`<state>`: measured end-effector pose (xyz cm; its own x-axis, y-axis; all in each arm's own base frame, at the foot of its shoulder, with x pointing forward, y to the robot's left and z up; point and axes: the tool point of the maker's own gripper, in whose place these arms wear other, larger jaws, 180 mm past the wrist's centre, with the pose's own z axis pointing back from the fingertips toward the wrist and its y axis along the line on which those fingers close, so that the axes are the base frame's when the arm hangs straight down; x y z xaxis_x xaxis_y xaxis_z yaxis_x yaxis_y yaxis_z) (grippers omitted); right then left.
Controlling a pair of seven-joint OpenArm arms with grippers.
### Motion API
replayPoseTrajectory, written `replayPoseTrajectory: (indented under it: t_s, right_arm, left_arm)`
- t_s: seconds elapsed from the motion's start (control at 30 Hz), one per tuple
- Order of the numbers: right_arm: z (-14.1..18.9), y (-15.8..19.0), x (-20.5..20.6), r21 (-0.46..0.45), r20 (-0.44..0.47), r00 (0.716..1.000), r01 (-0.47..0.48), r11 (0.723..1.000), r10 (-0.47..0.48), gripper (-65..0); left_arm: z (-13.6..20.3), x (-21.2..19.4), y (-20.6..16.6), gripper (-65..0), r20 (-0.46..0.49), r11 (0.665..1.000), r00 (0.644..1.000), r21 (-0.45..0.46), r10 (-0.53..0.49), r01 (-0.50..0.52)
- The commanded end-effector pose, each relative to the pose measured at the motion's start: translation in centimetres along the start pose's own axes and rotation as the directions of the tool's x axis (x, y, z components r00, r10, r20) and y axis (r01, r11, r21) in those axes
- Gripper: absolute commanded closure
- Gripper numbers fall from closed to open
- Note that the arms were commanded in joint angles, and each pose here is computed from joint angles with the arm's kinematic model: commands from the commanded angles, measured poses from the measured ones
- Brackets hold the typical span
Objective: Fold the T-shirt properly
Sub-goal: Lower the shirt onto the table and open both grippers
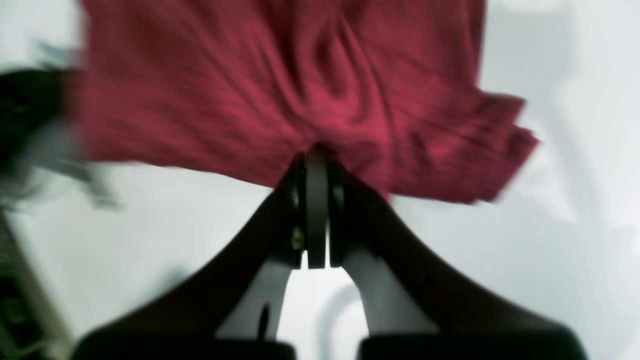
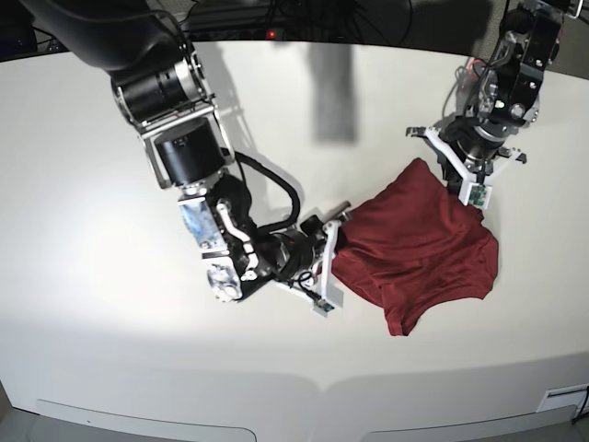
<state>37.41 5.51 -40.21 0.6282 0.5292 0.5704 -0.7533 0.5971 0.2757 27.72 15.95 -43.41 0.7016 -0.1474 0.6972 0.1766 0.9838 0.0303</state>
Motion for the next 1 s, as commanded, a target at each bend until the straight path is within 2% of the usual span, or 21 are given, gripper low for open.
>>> replayPoseTrajectory:
  t_s: [0.0, 0.07, 0.2, 0.3, 0.4, 0.53, 0.73, 0.97]
  right_arm:
    - [0.9, -0.4, 2.9, -0.019, 0.076, 0.996, -0.038, 0.999, 0.039, 0.0]
    - [0.7, -0.7, 2.6, -0.045, 0.074, 0.996, -0.053, 0.998, 0.056, 0.0]
    - [0.0, -1.0, 0.4, -0.074, 0.013, 0.998, -0.068, 0.995, 0.069, 0.0]
    - [-0.6, -0.3, -1.9, -0.053, -0.052, 0.998, -0.048, 0.997, 0.045, 0.0]
    - [-1.1, 1.3, -3.7, 0.015, -0.094, 0.996, 0.008, 1.000, -0.006, 0.0]
    - [-1.1, 4.0, -4.4, 0.096, -0.079, 0.996, 0.045, 0.994, -0.037, 0.0]
    - [-0.2, 7.2, -5.7, 0.123, -0.072, 0.997, 0.007, 0.992, 0.002, 0.0]
    - [0.1, 10.0, -8.6, 0.150, -0.071, 0.997, 0.019, 0.989, -0.009, 0.0]
  left_arm:
    - [-0.1, 0.3, 0.7, 0.0, 0.003, 1.000, 1.000, 0.014, -0.004, 0.004]
    - [-0.4, -0.8, 1.1, 0.0, -0.028, 1.000, 1.000, 0.022, -0.001, 0.001]
    - [-0.5, -1.6, 1.3, 0.0, -0.049, 1.000, 0.999, 0.027, 0.001, 0.001]
    - [-0.5, -1.5, 1.3, 0.0, -0.049, 1.000, 0.999, 0.028, 0.000, 0.002]
    - [-0.5, -1.5, 1.5, 0.0, -0.046, 0.999, 0.999, 0.040, -0.022, 0.024]
    - [-0.4, -1.3, 2.0, 0.0, -0.037, 0.997, 0.998, 0.068, -0.046, 0.049]
    - [-0.2, -0.8, 3.6, 0.0, -0.027, 0.991, 0.996, 0.104, -0.080, 0.083]
    - [0.2, -1.2, 5.4, 0.0, -0.065, 0.984, 0.992, 0.134, -0.107, 0.114]
